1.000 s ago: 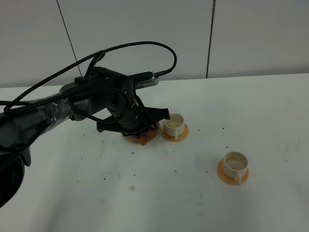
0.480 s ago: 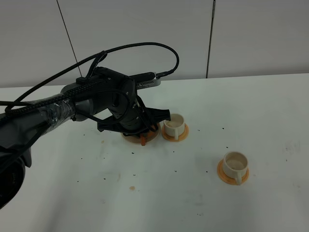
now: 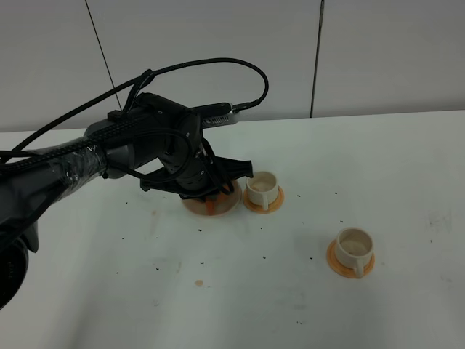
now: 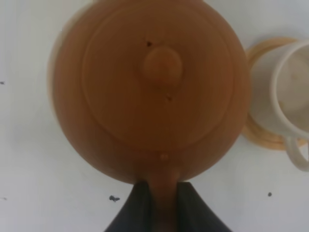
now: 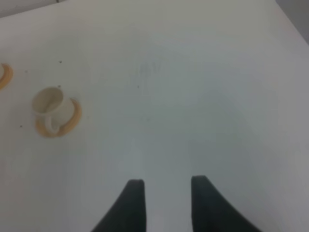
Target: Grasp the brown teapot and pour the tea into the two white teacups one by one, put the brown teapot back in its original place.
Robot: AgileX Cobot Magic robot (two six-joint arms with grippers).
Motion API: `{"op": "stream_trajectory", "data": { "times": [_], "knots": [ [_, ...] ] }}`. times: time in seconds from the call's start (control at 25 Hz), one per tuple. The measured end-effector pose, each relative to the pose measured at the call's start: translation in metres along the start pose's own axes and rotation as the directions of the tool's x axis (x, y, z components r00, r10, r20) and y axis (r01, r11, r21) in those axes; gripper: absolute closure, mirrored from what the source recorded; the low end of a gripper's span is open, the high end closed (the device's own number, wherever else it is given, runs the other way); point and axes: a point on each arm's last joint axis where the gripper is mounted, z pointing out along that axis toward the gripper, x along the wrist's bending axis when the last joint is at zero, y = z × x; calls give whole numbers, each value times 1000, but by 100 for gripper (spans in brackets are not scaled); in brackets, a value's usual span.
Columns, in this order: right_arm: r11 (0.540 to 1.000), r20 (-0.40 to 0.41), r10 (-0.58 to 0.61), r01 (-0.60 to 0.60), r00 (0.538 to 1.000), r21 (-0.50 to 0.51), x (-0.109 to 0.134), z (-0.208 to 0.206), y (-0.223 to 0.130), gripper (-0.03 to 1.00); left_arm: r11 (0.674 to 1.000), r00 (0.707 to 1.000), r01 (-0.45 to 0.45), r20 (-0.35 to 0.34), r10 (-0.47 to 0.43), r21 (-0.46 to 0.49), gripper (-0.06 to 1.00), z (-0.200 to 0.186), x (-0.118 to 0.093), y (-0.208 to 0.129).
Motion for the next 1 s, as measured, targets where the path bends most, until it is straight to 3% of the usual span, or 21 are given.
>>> {"op": "stream_trajectory", "data": {
  "times": [0.32, 0.68, 1.0],
  "knots": [
    [1000, 0, 0, 0, 1000, 0, 0, 0, 0, 74, 1000, 1000, -13, -13, 14, 8, 77, -2, 1, 0],
    [1000, 0, 0, 0, 1000, 0, 0, 0, 0, 74, 982, 983, -176, -38, 179, 68, 77, -8, 5, -5],
    [1000, 0, 0, 0, 1000, 0, 0, 0, 0, 74, 973, 973, -228, -33, 229, 34, 77, -34, 13, 3]
  ]
}}
